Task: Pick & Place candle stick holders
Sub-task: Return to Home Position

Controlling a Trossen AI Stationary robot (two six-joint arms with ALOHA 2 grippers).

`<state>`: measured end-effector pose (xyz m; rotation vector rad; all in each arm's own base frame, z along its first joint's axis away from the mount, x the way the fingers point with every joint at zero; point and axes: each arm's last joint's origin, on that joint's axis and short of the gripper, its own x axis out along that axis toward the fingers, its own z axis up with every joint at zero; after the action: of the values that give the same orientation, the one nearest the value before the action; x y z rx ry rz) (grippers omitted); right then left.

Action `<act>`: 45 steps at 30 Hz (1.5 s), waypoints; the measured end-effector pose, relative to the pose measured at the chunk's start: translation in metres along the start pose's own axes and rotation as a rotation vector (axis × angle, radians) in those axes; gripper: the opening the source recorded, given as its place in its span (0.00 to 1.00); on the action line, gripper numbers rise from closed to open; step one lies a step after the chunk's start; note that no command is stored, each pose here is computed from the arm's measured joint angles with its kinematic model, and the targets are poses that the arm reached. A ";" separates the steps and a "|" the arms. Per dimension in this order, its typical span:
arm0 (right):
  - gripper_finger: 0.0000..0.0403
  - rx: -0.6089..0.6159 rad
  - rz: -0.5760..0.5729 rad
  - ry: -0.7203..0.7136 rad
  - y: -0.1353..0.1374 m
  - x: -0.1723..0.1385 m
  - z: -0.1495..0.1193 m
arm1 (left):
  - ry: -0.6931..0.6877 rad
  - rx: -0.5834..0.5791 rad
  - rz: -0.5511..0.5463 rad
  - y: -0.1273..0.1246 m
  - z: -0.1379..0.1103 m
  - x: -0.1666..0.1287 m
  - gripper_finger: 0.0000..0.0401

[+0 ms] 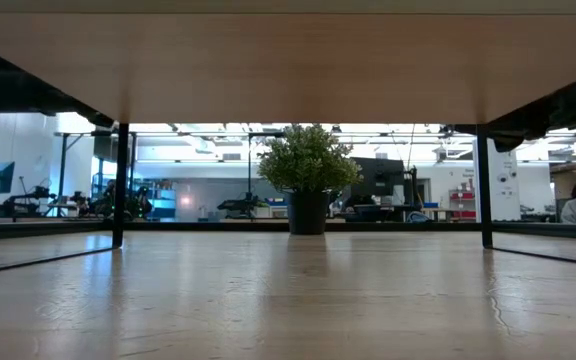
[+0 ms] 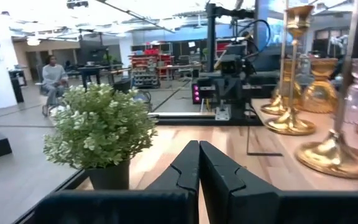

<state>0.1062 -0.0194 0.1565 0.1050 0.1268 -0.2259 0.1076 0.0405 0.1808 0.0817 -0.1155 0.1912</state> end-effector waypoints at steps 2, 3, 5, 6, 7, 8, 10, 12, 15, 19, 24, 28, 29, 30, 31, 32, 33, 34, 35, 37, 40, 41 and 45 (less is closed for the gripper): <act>0.02 0.004 0.000 0.000 0.000 0.000 0.000 | 0.014 0.003 -0.007 -0.003 -0.001 -0.002 0.03; 0.02 0.004 0.000 0.000 0.000 0.000 0.000 | 0.017 0.001 -0.011 -0.005 -0.001 -0.003 0.03; 0.02 0.000 0.000 0.000 0.000 0.000 0.000 | 0.022 -0.002 -0.028 -0.009 -0.002 -0.005 0.03; 0.02 -0.001 0.000 0.000 0.000 0.000 0.000 | 0.019 0.001 -0.043 -0.010 -0.001 -0.006 0.03; 0.02 0.000 0.000 0.000 0.000 0.000 0.000 | 0.020 0.007 -0.060 -0.012 -0.002 -0.007 0.03; 0.02 0.001 0.000 0.000 0.000 0.000 0.000 | 0.033 0.015 -0.077 -0.014 -0.003 -0.008 0.03; 0.02 0.004 0.000 0.000 0.000 0.000 0.000 | 0.051 0.030 -0.108 -0.018 -0.005 -0.010 0.03; 0.02 0.000 0.000 0.000 0.000 0.000 0.000 | 0.059 0.033 -0.126 -0.020 -0.006 -0.012 0.03; 0.02 0.001 0.000 0.000 0.000 0.000 0.000 | 0.058 0.031 -0.144 -0.022 -0.006 -0.014 0.03; 0.02 0.000 -0.001 0.000 0.000 0.000 0.000 | 0.059 0.028 -0.176 -0.026 -0.007 -0.017 0.03; 0.02 0.004 -0.002 0.000 0.000 0.000 0.000 | 0.061 0.026 -0.203 -0.029 -0.007 -0.018 0.03; 0.02 0.000 -0.001 0.000 0.000 0.000 0.000 | 0.060 0.022 -0.242 -0.033 -0.007 -0.018 0.03; 0.02 0.002 -0.001 -0.001 0.000 0.000 0.000 | 0.060 0.021 -0.254 -0.034 -0.007 -0.019 0.03; 0.02 0.004 -0.001 -0.001 0.000 0.000 0.000 | 0.062 0.020 -0.267 -0.035 -0.008 -0.019 0.03; 0.02 0.004 -0.001 0.000 0.000 0.000 0.000 | 0.062 0.019 -0.279 -0.036 -0.008 -0.019 0.03; 0.02 0.002 -0.002 -0.001 0.000 0.000 0.000 | 0.062 0.018 -0.289 -0.037 -0.008 -0.019 0.03; 0.02 -0.001 -0.001 0.000 0.000 0.000 0.000 | 0.061 0.018 -0.298 -0.038 -0.008 -0.019 0.03; 0.02 -0.001 -0.001 0.000 0.000 0.000 0.000 | 0.061 0.017 -0.304 -0.038 -0.008 -0.019 0.03; 0.02 0.000 -0.001 0.000 0.000 0.000 0.000 | 0.061 0.017 -0.307 -0.039 -0.008 -0.019 0.03; 0.02 0.004 -0.001 0.000 0.000 0.000 0.000 | 0.061 0.016 -0.309 -0.039 -0.008 -0.019 0.03; 0.02 -0.001 -0.002 -0.001 0.000 0.000 0.000 | 0.052 0.016 -0.308 -0.039 -0.007 -0.019 0.03; 0.02 0.000 -0.001 0.000 0.000 0.000 0.000 | 0.053 0.016 -0.310 -0.039 -0.007 -0.019 0.03; 0.02 0.003 -0.001 0.000 0.000 0.000 0.000 | 0.052 0.016 -0.312 -0.039 -0.007 -0.019 0.03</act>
<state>0.1062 -0.0194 0.1567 0.1084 0.1259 -0.2272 0.0972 -0.0004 0.1691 0.1093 -0.0482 -0.1171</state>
